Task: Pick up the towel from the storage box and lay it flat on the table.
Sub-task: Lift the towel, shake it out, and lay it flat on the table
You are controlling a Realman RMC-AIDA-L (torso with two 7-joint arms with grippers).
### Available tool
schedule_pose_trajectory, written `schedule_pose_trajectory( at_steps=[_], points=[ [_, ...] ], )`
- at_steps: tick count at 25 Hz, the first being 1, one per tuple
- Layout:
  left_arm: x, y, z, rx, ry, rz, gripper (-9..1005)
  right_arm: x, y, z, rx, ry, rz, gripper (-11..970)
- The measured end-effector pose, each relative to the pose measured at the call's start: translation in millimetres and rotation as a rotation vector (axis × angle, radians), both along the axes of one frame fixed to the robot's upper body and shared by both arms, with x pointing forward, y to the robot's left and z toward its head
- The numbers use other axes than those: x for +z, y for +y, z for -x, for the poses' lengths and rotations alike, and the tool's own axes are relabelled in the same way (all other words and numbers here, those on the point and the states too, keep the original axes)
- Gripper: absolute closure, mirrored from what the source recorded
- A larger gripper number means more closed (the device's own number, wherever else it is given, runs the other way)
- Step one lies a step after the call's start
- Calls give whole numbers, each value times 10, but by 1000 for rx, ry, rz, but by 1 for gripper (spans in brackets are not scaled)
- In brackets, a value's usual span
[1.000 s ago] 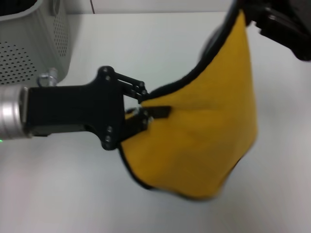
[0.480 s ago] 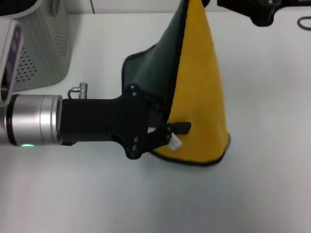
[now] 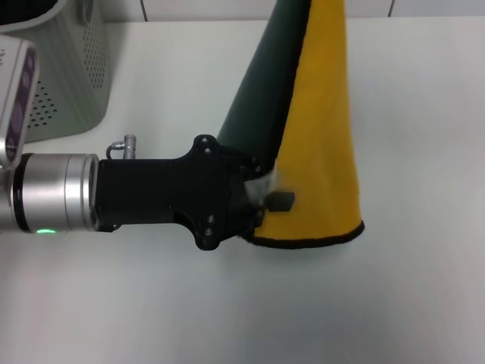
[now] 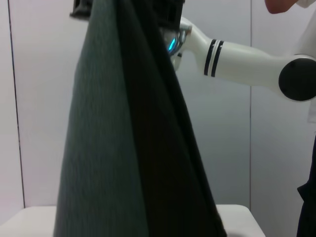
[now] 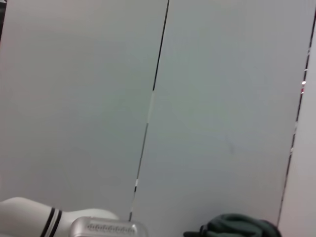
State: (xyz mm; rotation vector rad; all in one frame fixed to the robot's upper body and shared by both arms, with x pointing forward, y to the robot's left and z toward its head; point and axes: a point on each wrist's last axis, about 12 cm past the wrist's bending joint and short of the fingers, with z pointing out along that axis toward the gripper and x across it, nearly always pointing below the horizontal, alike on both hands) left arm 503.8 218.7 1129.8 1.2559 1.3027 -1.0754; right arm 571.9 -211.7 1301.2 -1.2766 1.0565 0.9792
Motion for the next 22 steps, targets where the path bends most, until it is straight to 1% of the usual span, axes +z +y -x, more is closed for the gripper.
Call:
schedule_pose_trajectory(
  at_steps=[3, 7, 22],
  points=[
    [-18, 17, 0, 10, 8, -1, 804, 65, -92, 42, -21, -30, -24, 934],
    [-21, 25, -15, 15, 11, 0, 804, 102, -148, 60, -36, -46, -40, 932],
    [-43, 31, -18, 17, 11, 1, 805, 178, -283, 94, -65, -75, -76, 924]
  ],
)
